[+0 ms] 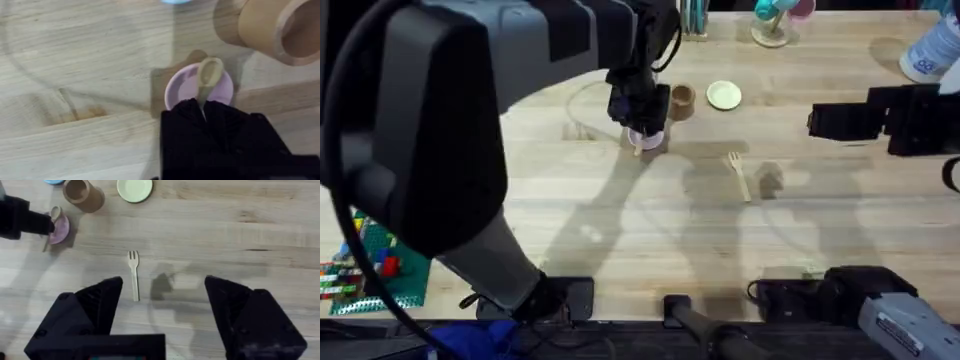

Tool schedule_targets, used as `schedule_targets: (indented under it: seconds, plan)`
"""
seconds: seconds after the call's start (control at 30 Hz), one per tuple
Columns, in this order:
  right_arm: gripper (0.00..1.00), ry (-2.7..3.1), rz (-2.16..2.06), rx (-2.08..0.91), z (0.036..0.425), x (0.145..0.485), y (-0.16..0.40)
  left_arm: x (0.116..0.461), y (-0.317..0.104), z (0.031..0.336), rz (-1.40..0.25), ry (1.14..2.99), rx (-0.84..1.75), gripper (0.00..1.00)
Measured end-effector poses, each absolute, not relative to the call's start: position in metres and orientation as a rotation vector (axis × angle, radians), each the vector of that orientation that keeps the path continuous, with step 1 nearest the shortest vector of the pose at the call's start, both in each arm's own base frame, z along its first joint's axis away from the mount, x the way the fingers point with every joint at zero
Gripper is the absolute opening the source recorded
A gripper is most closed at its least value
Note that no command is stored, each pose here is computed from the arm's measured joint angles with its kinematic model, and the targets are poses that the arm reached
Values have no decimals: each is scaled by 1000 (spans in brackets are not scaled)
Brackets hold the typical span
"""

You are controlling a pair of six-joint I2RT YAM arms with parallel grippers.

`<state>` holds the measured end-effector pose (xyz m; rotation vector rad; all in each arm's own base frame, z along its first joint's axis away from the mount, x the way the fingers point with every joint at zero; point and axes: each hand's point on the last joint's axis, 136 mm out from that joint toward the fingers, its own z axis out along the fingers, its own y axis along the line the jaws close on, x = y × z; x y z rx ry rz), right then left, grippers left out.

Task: Pick up a utensil and set it on the pink plate, then put the other utensil in the container.

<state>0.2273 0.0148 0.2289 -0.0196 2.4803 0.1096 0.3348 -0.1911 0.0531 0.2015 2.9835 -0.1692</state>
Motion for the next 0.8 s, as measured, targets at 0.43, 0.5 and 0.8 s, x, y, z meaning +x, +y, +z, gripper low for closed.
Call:
schedule_targets:
  seconds: [0.43, 0.5, 0.8]
  plan:
    - [998, 2480, 110, -20, 229, 227, 15, 334, -191, 47, -160, 2998, 214, 738]
    - [998, 2480, 110, -20, 229, 227, 15, 334, -191, 47, -159, 2999, 213, 805]
    - [998, 2480, 110, -20, 229, 227, 15, 334, -191, 48, -160, 2996, 218, 995]
